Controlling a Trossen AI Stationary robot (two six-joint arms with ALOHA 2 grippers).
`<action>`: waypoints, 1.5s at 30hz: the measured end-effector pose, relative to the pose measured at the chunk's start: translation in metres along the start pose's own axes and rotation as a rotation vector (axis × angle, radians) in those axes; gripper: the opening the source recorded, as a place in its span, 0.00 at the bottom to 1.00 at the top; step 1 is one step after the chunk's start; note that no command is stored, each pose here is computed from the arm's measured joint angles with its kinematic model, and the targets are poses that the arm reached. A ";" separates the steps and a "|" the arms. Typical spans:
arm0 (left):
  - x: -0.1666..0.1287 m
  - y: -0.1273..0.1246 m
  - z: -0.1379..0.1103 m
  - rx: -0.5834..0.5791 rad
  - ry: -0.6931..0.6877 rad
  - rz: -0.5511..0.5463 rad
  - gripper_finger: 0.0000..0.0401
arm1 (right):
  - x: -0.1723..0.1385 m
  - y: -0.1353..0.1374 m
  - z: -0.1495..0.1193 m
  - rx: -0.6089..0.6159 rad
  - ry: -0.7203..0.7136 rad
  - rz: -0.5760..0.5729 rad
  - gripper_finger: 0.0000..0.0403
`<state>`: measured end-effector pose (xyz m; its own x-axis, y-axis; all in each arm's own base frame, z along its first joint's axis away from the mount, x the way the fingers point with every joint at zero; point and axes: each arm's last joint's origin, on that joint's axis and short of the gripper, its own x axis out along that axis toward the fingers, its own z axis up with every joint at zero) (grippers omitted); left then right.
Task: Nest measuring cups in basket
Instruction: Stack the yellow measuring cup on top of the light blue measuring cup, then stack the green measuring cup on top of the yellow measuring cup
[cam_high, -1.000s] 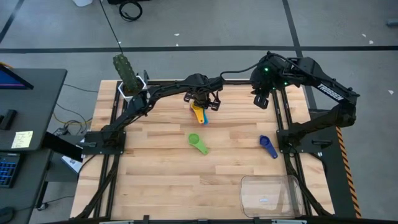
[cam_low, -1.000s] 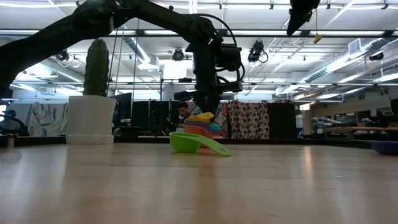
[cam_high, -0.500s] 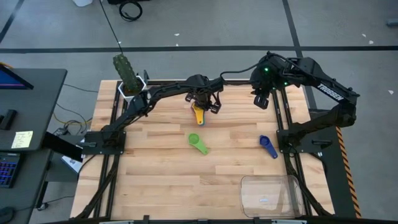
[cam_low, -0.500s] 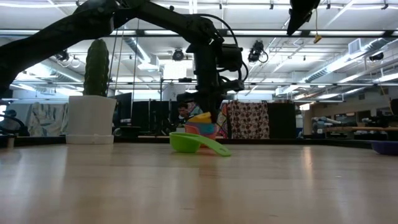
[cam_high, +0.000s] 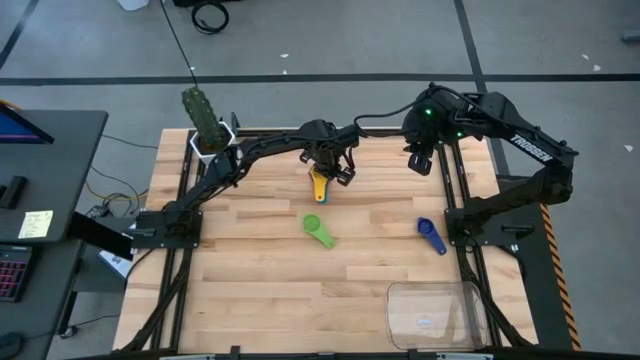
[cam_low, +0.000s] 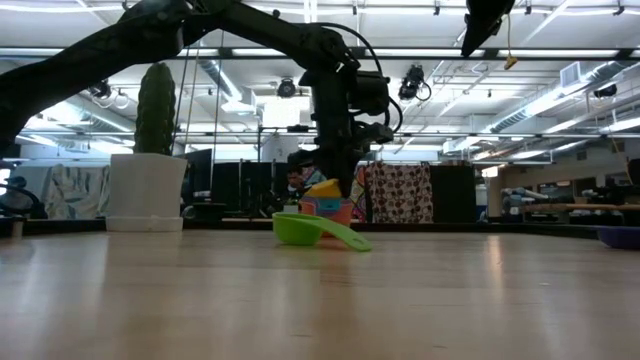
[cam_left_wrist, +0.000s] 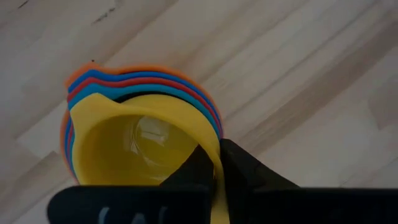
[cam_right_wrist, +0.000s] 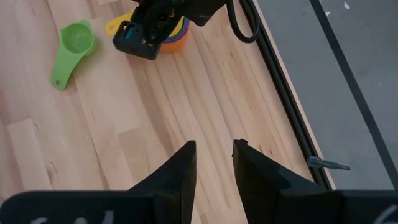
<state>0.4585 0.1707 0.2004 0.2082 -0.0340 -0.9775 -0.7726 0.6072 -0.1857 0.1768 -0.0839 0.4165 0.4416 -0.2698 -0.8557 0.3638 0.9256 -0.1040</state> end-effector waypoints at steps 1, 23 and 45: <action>0.000 0.000 0.000 -0.002 0.001 -0.001 0.04 | 0.000 0.000 0.000 0.000 0.000 0.000 0.27; -0.006 0.011 0.008 -0.034 0.148 -0.290 0.45 | 0.000 0.000 0.000 0.000 0.000 0.000 0.27; -0.134 -0.012 -0.061 0.533 -0.012 -0.183 0.45 | -0.002 0.011 -0.005 -0.144 -0.006 0.366 0.27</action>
<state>0.4029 0.1193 0.3274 0.3197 -0.1688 -0.9323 -0.3140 0.9095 -0.2724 0.1761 -0.0722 0.4147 0.5255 0.0841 -0.8467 0.0624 0.9886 0.1369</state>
